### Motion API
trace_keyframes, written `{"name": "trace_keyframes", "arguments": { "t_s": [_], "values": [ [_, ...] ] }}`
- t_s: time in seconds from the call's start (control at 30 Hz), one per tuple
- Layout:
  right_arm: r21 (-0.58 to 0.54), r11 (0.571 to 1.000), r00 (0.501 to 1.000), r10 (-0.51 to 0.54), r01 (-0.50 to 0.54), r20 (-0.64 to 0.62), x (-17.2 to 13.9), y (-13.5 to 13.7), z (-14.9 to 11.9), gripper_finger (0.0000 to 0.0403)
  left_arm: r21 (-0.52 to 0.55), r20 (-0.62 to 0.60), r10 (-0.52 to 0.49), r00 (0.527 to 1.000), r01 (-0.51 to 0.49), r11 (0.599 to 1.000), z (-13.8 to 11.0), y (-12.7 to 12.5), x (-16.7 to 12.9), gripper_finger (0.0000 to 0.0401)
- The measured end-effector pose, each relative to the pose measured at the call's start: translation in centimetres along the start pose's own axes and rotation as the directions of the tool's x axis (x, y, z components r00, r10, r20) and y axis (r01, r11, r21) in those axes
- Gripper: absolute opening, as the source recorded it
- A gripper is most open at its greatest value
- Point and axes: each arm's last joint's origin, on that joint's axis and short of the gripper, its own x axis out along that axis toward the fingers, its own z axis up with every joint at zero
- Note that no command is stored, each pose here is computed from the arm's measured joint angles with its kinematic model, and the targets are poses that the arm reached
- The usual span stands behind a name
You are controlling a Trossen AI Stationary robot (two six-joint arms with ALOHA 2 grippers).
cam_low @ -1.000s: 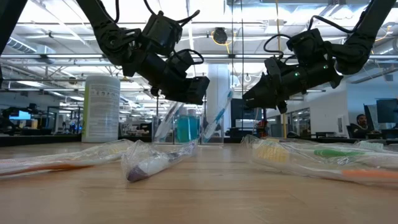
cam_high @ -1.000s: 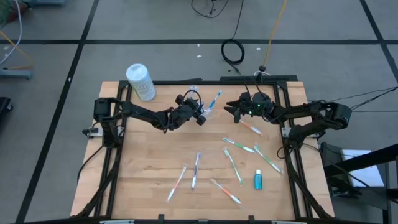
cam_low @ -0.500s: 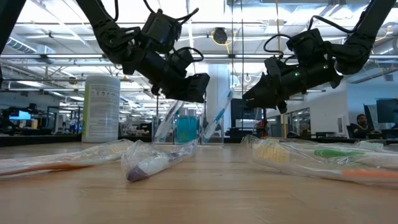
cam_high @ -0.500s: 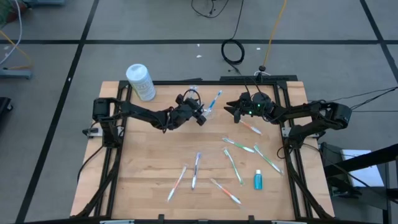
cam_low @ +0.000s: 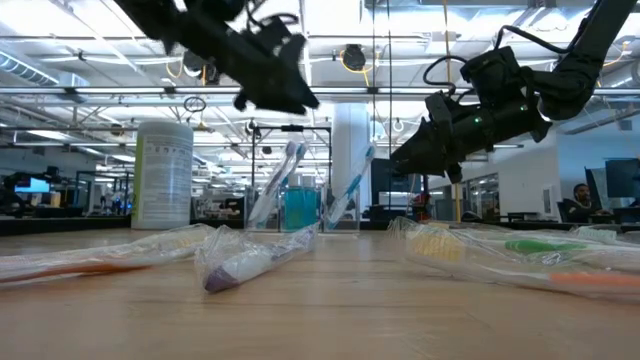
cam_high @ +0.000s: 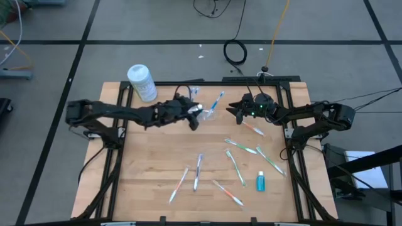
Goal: Pick & Place toothbrushing station
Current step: Put the top orange toothbrush into the transparent organizer
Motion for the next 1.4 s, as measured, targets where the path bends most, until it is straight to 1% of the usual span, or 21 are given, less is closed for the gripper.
{"name": "trace_keyframes", "arguments": {
  "t_s": [0.17,0.27,0.37,0.5,0.6,0.73,0.83,0.9,1.1,1.2,1.23,1.3,1.33,1.4],
  "values": [
    [0.005,1.0,1.0,-0.003,0.003,-0.021,0.0,0.0,-0.2,0.0169,-0.021,-0.059,-0.013,0.998,0.012,1.0,1.4,0.8,-4.5,0.0179],
    [-0.001,1.0,0.999,0.007,-0.007,-0.032,0.1,0.3,-0.4,0.0169,0.012,-0.089,-0.016,0.996,0.017,1.0,2.0,1.5,-7.3,0.0179],
    [-0.011,1.0,0.999,0.022,-0.022,-0.038,0.1,0.7,-0.5,0.0169,0.005,-0.102,-0.01,0.995,0.011,1.0,2.4,2.6,-9.9,0.018],
    [-0.027,0.999,0.997,0.035,-0.036,-0.064,0.2,1.1,-0.9,0.0169,0.011,-0.117,0.001,0.993,0.0,1.0,2.6,4.1,-13.5,0.018],
    [-0.029,0.999,0.994,0.034,-0.037,-0.1,0.2,1.3,-1.3,0.0169,-0.015,-0.123,0.026,0.992,-0.028,0.999,1.5,4.9,-15.0,0.018],
    [-0.025,0.999,0.986,0.022,-0.026,-0.167,0.2,1.3,-2.0,0.0169,-0.024,-0.141,0.025,0.99,-0.029,0.999,-1.2,5.3,-15.3,0.0179],
    [-0.051,0.998,0.976,0.011,-0.023,-0.22,0.1,1.4,-2.6,0.0169,-0.034,-0.154,0.021,0.988,-0.027,0.999,-3.8,5.3,-14.5,0.0179],
    [-0.085,0.996,0.97,0.01,-0.031,-0.243,0.1,1.5,-2.9,0.0169,-0.045,-0.141,0.01,0.99,-0.016,0.999,-5.2,5.1,-13.8,0.018],
    [-0.192,0.974,0.971,0.073,-0.118,-0.226,-0.2,3.1,-2.6,0.0169,-0.077,-0.08,-0.031,0.996,0.024,0.997,-8.5,5.0,-12.4,0.018],
    [-0.27,0.946,0.972,0.126,-0.177,-0.197,-0.7,4.7,-2.2,0.0169,-0.094,-0.041,-0.039,0.998,0.035,0.995,-9.9,5.1,-12.0,0.0179],
    [-0.299,0.938,0.975,0.125,-0.176,-0.182,-0.9,5.2,-2.1,0.0169,-0.095,-0.028,-0.042,0.999,0.039,0.995,-10.3,5.1,-11.9,0.018],
    [-0.346,0.927,0.983,0.091,-0.143,-0.161,-1.3,5.9,-2.1,0.0169,-0.092,-0.003,-0.044,0.999,0.044,0.995,-11.0,5.2,-11.8,0.0179],
    [-0.367,0.923,0.985,0.055,-0.113,-0.166,-1.4,5.9,-2.2,0.0169,-0.088,0.008,-0.043,0.999,0.044,0.995,-11.2,5.3,-11.7,0.018],
    [-0.401,0.916,0.978,-0.054,-0.033,-0.202,-1.9,5.6,-2.7,0.0169,-0.093,0.027,-0.039,0.999,0.042,0.995,-11.7,5.4,-11.6,0.0179]
  ]
}}
